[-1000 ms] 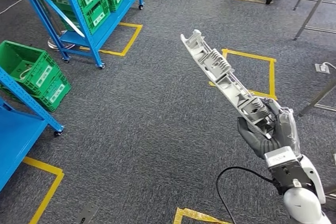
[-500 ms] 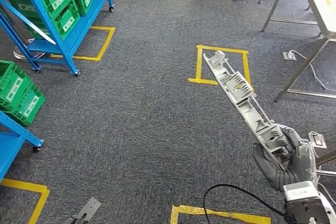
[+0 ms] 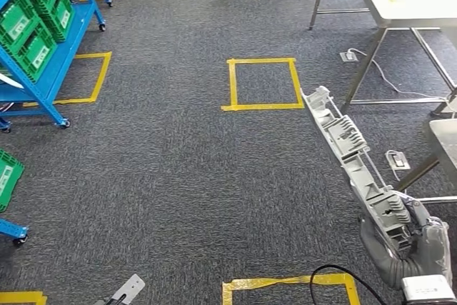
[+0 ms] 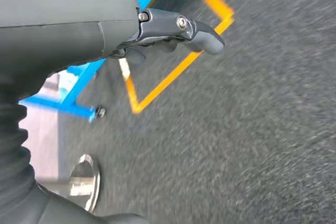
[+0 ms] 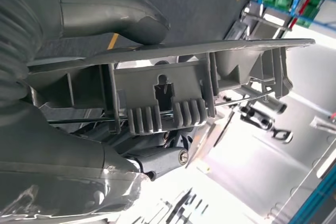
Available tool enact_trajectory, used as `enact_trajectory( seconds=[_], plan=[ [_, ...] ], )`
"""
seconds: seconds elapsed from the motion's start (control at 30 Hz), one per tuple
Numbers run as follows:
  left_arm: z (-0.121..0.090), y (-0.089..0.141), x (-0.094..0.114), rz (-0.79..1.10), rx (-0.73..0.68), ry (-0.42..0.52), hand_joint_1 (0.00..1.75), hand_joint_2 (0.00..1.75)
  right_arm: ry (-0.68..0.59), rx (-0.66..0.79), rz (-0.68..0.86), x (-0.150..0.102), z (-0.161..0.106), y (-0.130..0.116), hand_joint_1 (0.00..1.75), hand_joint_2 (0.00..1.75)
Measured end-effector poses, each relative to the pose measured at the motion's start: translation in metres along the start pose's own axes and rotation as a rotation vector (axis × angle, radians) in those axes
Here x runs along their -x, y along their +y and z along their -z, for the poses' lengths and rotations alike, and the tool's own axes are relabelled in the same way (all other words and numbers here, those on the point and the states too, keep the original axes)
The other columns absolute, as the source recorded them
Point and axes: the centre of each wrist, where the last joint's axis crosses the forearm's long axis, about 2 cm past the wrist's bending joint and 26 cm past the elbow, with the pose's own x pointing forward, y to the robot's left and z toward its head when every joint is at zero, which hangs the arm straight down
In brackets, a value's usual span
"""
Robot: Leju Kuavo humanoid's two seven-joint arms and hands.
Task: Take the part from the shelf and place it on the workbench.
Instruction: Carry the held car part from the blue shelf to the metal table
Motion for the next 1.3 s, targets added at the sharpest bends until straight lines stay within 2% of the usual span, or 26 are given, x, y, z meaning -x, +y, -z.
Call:
enact_trajectory(
  seconds=[0.27,0.73,0.87,1.07,1.3],
  plan=[
    [0.004,0.011,-0.015,0.033,-0.017,-0.049,0.0,1.75,0.021,0.047,-0.006,-0.015,-0.017,-0.002,1.75,1.75],
    [0.005,0.014,-0.023,0.029,-0.025,-0.098,0.0,1.75,0.004,0.055,0.008,-0.015,-0.01,-0.001,1.75,1.75],
    [0.003,0.008,-0.015,0.008,-0.019,-0.067,0.0,1.75,-0.024,0.05,0.025,-0.009,0.005,0.0,1.75,1.75],
    [0.003,0.008,0.009,-0.059,-0.031,0.045,0.0,1.75,-0.044,0.031,0.062,0.007,0.029,0.006,1.75,1.75],
    [0.003,0.01,0.018,-0.135,-0.049,0.1,0.0,1.75,-0.051,0.015,0.08,0.025,0.051,0.01,1.75,1.75]
  ],
)
